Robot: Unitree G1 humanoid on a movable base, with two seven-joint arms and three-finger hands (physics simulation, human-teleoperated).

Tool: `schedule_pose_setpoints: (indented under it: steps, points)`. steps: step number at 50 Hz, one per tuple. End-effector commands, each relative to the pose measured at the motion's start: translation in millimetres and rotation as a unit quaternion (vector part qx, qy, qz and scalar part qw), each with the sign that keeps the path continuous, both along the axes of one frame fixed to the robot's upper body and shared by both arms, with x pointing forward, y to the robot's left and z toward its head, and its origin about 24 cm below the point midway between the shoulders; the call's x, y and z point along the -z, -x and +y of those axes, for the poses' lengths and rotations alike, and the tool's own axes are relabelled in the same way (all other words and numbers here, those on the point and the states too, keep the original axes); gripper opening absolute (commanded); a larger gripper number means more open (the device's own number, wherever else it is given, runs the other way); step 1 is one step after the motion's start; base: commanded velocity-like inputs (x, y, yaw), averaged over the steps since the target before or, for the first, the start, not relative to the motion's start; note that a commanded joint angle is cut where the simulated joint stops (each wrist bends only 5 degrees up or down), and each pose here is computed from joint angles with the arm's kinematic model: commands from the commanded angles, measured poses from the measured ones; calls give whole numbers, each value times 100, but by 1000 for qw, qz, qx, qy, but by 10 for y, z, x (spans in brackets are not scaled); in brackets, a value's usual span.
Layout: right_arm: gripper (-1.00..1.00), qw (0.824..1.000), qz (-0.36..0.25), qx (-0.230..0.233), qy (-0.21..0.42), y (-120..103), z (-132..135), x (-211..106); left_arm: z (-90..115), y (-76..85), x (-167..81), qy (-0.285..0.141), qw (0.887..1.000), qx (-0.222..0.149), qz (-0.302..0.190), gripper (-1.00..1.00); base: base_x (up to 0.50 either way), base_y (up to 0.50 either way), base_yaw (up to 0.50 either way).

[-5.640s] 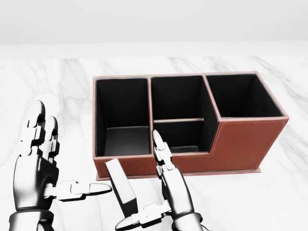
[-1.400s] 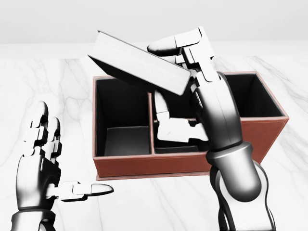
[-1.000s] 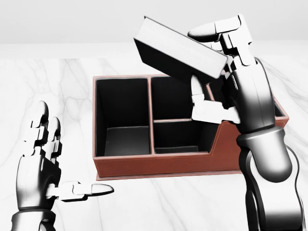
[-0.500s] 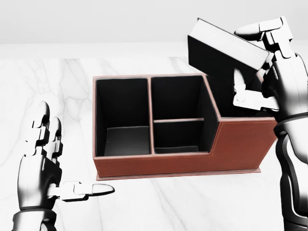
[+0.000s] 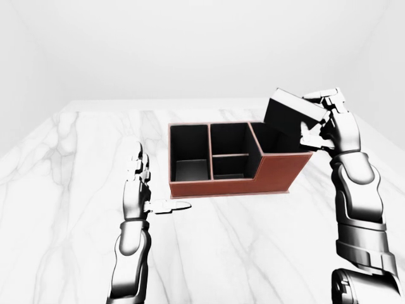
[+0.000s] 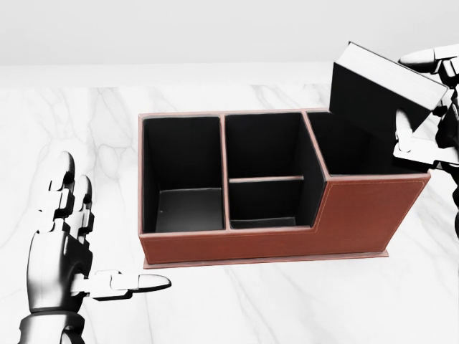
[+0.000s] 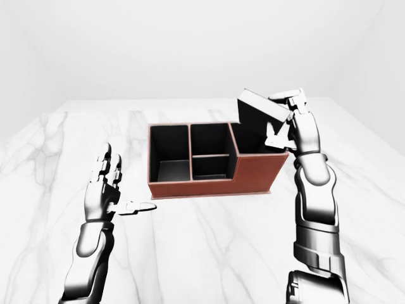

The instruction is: Pick up the book and place it in the right compartment of the caddy.

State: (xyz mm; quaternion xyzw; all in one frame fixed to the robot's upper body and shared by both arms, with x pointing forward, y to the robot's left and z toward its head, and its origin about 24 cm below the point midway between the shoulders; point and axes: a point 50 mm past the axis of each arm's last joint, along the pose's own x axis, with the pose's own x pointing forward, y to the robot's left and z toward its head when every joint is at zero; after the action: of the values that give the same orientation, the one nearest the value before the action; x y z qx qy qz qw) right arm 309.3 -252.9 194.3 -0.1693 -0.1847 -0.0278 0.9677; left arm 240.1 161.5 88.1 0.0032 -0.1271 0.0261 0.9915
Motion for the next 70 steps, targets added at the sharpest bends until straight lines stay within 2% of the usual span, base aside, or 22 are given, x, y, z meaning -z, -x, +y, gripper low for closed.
schedule_pose_setpoints:
  steps: [1,20,34,45,53,70]
  points:
    - [-100,999,-8,14,-39,-31,-135,-47,-6,0,31,9,1000,8,6,100,0,0,0]
    - [-100,999,0,-1,-53,-163,-76,-71,-14,-2,27,7,1000,8,5,100,0,0,0]
    - [-100,998,12,-11,-55,-396,15,-178,-15,-4,38,7,1000,8,8,100,0,0,0]
    - [-100,994,88,15,-58,-650,-35,-2,-9,-8,35,8,1000,9,7,100,0,0,0]
    - [-100,990,121,30,-61,-684,-91,144,-8,-2,34,9,1000,9,7,100,0,0,0]
    - [-100,989,127,46,-59,-684,-209,208,-12,-2,31,9,1000,10,6,100,0,0,0]
